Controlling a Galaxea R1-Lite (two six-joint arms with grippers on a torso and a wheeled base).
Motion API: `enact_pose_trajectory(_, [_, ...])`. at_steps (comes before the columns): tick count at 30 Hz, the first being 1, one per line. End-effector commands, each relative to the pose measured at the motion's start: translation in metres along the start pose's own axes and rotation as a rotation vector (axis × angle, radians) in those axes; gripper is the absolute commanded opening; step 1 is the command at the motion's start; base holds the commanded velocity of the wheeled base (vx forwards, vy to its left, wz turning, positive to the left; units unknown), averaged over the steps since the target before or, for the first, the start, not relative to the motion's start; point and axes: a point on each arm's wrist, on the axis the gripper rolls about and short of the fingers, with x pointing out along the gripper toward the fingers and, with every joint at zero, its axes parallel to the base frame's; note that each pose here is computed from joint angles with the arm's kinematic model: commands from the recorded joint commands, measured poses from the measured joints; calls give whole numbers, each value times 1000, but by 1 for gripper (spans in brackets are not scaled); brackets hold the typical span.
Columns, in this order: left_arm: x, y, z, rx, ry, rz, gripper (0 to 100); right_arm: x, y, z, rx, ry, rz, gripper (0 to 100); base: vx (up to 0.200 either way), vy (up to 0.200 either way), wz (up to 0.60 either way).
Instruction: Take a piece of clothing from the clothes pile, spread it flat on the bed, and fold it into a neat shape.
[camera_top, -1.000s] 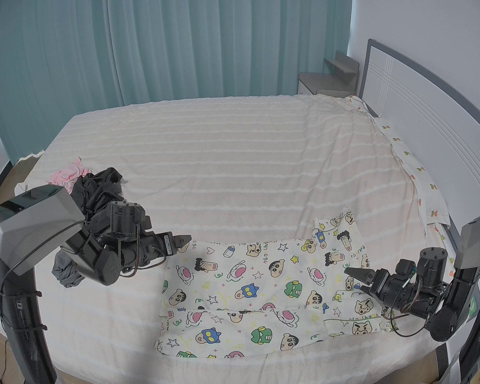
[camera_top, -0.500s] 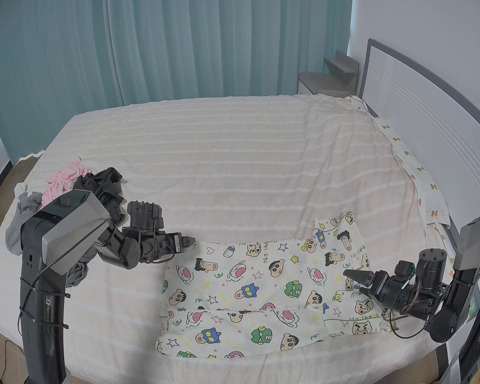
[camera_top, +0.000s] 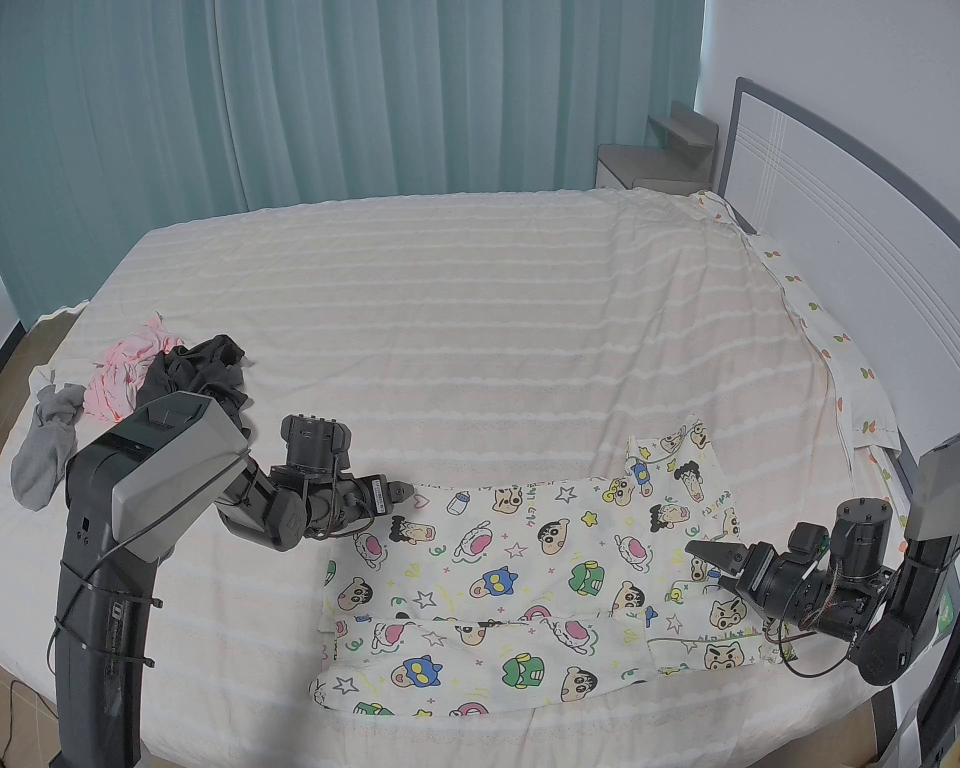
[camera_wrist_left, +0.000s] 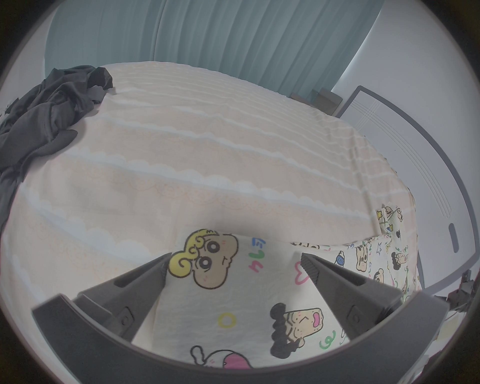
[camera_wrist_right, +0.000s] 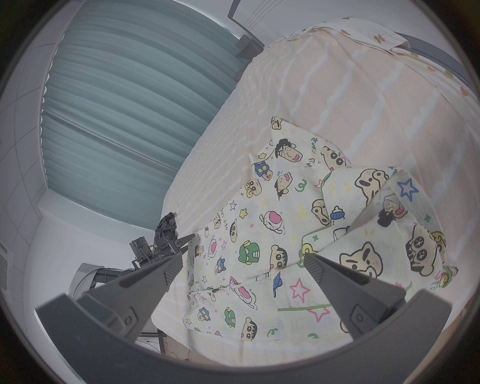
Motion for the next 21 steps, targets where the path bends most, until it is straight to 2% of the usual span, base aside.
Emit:
enact_pose_trajectory(1, [4, -2, -4, -2, 7, -1, 0, 1, -1, 0, 2, 2, -3, 100, 0, 0, 0])
enact_pose_trajectory(4, [3, -1, -3, -10, 4, 2, 0, 2, -2, 1, 3, -3, -6, 100, 0, 0, 0])
enact_pose_trajectory(9, [-2, 3, -4, -29, -33, 16, 0, 17, -4, 25, -18, -68, -11, 100, 0, 0, 0])
enact_pose_trajectory(11, [-7, 4, -1, -33, -69, 23, 0, 30, -8, 45, -27, -76, -61, 100, 0, 0, 0])
enact_pose_trajectory(15, [-13, 10, 6, -42, -114, 50, 0, 53, -21, 102, -46, -89, -185, 100, 0, 0, 0])
enact_pose_trajectory(16, [-13, 10, 6, -42, -114, 50, 0, 53, -21, 102, -46, -89, -185, 100, 0, 0, 0])
enact_pose_trajectory(17, [-17, 12, 8, -46, -119, 55, 0, 64, -35, 122, -66, -99, -221, 100, 0, 0, 0])
enact_pose_trajectory(21, [-21, 13, 14, -49, -135, 57, 0, 84, -55, 143, -179, -132, -245, 100, 0, 0, 0])
